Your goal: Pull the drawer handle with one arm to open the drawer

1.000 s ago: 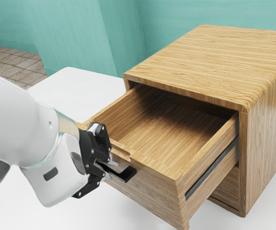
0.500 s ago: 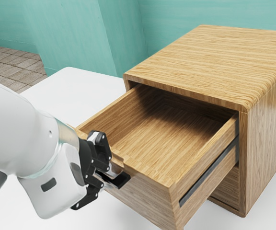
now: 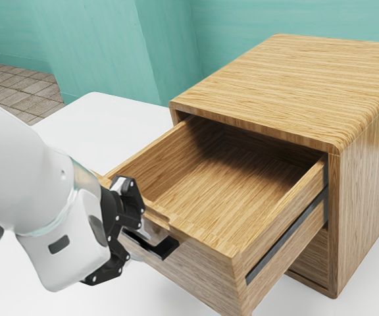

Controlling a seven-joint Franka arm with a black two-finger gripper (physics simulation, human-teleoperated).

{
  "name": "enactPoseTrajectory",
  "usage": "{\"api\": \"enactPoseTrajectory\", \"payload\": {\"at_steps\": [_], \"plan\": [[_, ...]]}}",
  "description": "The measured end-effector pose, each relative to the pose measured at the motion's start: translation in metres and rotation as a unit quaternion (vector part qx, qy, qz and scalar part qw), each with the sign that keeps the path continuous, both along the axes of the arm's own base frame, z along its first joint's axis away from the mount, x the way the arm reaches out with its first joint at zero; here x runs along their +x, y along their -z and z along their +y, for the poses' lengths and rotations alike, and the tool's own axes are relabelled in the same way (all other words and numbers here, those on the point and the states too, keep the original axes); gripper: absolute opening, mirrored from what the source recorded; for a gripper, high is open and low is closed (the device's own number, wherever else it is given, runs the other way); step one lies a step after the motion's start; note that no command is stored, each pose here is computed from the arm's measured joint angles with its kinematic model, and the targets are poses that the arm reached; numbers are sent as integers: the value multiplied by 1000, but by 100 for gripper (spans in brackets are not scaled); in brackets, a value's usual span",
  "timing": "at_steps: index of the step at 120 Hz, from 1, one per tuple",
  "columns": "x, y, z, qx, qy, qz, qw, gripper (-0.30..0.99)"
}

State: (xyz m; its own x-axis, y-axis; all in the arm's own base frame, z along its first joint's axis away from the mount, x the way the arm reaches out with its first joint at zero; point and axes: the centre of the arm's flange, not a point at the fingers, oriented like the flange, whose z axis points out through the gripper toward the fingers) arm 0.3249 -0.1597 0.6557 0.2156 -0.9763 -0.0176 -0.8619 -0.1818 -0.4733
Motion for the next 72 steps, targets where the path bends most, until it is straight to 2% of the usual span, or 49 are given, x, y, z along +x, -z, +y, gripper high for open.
{"api": "enactPoseTrajectory", "payload": {"at_steps": [22, 35, 44, 52, 58, 63, 68, 72], "plan": [[-1, 0, 1, 2, 0, 6, 1000, 22], [-5, -17, -1, 1, 2, -4, 1000, 25], [-16, -48, -8, -1, 8, -25, 1000, 27], [-31, -110, -32, -9, 27, -60, 998, 31], [-7, -180, -18, -47, 3, -70, 996, 39], [23, -224, 25, -82, -54, -66, 993, 45], [48, -235, 73, -103, -134, -46, 985, 49], [67, -227, 100, -119, -189, -17, 975, 52]]}}
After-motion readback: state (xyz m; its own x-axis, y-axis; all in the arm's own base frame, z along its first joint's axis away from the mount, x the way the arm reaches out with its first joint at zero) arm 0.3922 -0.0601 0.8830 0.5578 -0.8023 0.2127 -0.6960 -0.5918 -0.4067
